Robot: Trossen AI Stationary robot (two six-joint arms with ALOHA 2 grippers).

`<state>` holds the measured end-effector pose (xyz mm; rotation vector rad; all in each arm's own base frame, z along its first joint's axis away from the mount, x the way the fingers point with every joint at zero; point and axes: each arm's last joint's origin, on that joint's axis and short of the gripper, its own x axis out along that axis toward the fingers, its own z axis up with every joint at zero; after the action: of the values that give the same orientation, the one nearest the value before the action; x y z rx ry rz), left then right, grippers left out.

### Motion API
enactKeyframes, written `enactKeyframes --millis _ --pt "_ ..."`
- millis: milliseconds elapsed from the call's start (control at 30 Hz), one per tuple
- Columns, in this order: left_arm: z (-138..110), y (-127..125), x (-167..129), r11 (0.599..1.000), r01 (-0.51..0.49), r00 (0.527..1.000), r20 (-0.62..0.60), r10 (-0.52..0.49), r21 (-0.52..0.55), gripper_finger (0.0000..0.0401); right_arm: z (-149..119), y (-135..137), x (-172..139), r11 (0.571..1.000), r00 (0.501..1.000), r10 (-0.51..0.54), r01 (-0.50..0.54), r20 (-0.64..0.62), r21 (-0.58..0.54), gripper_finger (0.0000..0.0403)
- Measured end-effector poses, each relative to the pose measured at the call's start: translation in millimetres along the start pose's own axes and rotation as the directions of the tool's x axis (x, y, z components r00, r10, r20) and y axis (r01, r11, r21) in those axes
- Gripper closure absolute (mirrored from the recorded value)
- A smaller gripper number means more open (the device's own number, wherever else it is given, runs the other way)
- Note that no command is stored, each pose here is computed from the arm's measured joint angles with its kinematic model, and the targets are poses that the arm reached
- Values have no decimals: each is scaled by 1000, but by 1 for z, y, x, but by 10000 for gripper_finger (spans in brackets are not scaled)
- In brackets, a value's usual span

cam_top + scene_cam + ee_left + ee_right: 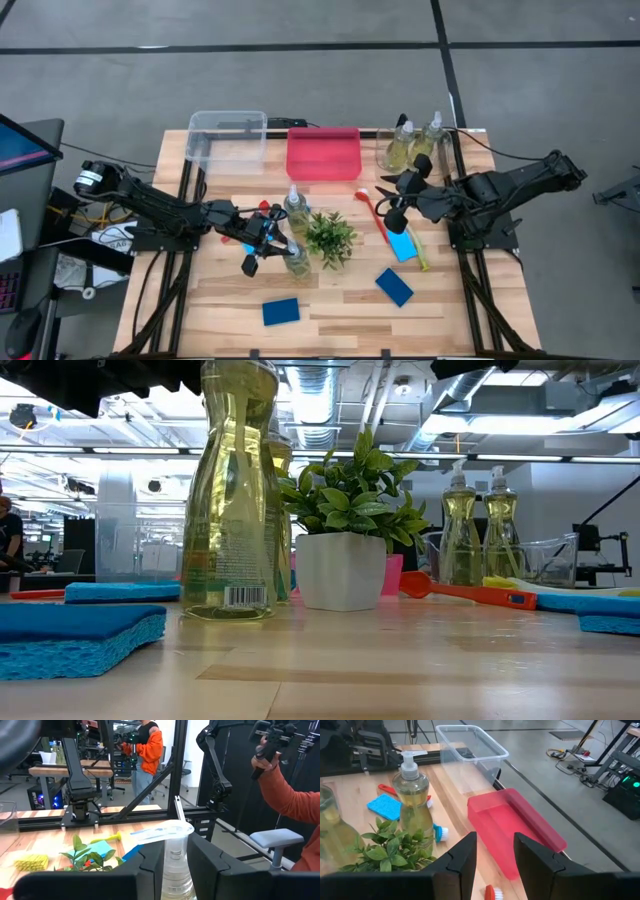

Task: Pick & Place Kitchen Sink Supplies
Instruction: Put the green dishwashing liquid dispenser into the right transparent bin

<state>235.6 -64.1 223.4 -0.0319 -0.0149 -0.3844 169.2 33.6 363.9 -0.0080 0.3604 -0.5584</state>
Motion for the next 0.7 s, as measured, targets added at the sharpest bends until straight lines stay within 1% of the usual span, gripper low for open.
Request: enactKeyframes --millis 133,367,700 --pt "0 0 0 1000 5 1000 1 -5 -1 330 0 0 0 1000 1000 0 0 0 0 280" --pt "2 -2 -1 998 52 999 12 -52 -35 331 0 0 0 1000 1000 0 0 1 1 282" --pt "21 -12 -11 995 100 990 101 -99 -14 331 0 0 0 1000 1000 1 -1 3 3 281"
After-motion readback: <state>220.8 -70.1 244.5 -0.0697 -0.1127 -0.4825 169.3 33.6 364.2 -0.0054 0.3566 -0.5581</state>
